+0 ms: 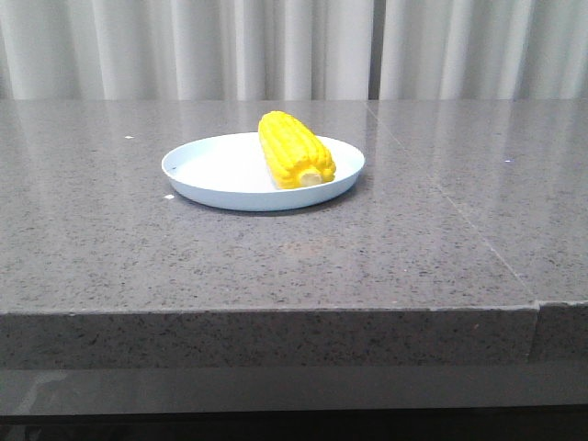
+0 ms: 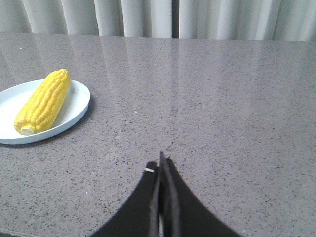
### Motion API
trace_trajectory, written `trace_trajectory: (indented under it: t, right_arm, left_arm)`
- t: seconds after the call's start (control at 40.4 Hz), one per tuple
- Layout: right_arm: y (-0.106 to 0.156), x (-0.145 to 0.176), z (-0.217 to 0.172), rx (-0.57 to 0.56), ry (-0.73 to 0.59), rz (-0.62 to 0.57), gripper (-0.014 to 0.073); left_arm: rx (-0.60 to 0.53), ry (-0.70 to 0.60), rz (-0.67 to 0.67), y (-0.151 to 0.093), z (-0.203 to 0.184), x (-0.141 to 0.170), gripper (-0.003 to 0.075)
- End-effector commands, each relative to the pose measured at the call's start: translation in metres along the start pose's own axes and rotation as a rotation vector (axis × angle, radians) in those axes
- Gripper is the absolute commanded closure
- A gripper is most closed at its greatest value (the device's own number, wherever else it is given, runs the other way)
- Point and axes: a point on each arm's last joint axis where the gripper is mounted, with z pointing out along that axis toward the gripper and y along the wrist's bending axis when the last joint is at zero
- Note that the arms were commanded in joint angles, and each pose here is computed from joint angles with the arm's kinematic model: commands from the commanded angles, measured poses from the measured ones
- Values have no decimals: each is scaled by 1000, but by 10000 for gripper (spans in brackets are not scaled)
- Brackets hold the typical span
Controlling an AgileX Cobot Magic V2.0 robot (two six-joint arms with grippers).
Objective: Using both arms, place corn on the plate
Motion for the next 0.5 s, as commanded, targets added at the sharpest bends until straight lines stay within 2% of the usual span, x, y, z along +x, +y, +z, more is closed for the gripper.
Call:
trace_trajectory:
  t: [0.0, 0.223, 0.471]
  right_arm:
    - [1, -14, -2, -1, -87, -18, 686]
    - [1, -14, -2, -1, -86, -18, 686]
    - [1, -14, -1, -1, -85, -18, 686]
  left_arm:
    - [-1, -119, -8, 0, -1, -6, 741]
    - [-5, -61, -9, 1, 8, 27, 741]
    - [-5, -52, -9, 1, 8, 28, 741]
